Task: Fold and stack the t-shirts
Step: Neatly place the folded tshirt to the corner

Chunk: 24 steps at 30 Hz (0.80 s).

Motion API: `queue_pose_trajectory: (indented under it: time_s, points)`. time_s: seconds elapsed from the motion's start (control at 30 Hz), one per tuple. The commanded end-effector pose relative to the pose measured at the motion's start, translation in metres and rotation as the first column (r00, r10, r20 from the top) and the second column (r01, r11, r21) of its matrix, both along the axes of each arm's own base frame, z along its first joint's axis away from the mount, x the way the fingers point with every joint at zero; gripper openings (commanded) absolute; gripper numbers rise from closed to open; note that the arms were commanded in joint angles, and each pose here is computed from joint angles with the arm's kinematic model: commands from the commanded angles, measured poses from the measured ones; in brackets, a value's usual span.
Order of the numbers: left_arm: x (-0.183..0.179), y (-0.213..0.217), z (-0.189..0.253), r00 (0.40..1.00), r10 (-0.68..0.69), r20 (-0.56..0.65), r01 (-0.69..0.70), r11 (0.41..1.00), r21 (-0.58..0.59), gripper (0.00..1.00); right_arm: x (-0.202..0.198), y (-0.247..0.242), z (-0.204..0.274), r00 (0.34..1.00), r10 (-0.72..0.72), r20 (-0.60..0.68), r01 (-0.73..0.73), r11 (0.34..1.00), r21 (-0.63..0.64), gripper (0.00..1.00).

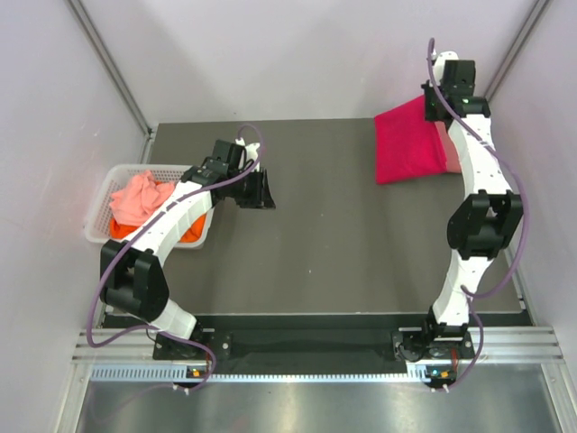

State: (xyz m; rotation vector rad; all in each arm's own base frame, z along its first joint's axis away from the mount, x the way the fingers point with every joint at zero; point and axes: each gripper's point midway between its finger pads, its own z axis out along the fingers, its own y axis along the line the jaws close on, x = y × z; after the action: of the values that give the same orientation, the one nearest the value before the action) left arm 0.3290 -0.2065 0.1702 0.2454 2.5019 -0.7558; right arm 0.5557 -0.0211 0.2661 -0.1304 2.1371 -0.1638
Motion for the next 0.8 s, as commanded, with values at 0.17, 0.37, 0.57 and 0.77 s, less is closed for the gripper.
queue_pose_trajectory:
  time_s: [0.17, 0.37, 0.57, 0.77]
  points:
    - [0.006, -0.003, 0.009, 0.998, -0.009, 0.054, 0.011, 1.000, -0.023, 0.33, 0.018, -0.045, 0.069, 0.971, -0.049, 0.235, 0.033, 0.997, 0.071, 0.00]
    - [0.006, -0.003, 0.005, 0.999, -0.009, 0.044, 0.010, 1.000, -0.020, 0.33, 0.043, -0.082, 0.040, 0.965, -0.115, 0.237, 0.073, 0.981, 0.180, 0.00]
    - [0.007, -0.006, 0.002, 0.999, -0.017, 0.031, 0.018, 0.999, -0.027, 0.33, 0.074, -0.112, -0.025, 0.966, -0.192, 0.171, 0.139, 0.950, 0.279, 0.00]
    - [0.007, -0.005, -0.003, 1.000, -0.016, 0.020, 0.016, 1.000, -0.016, 0.33, 0.094, -0.146, -0.073, 0.945, -0.294, 0.140, 0.232, 0.910, 0.344, 0.00]
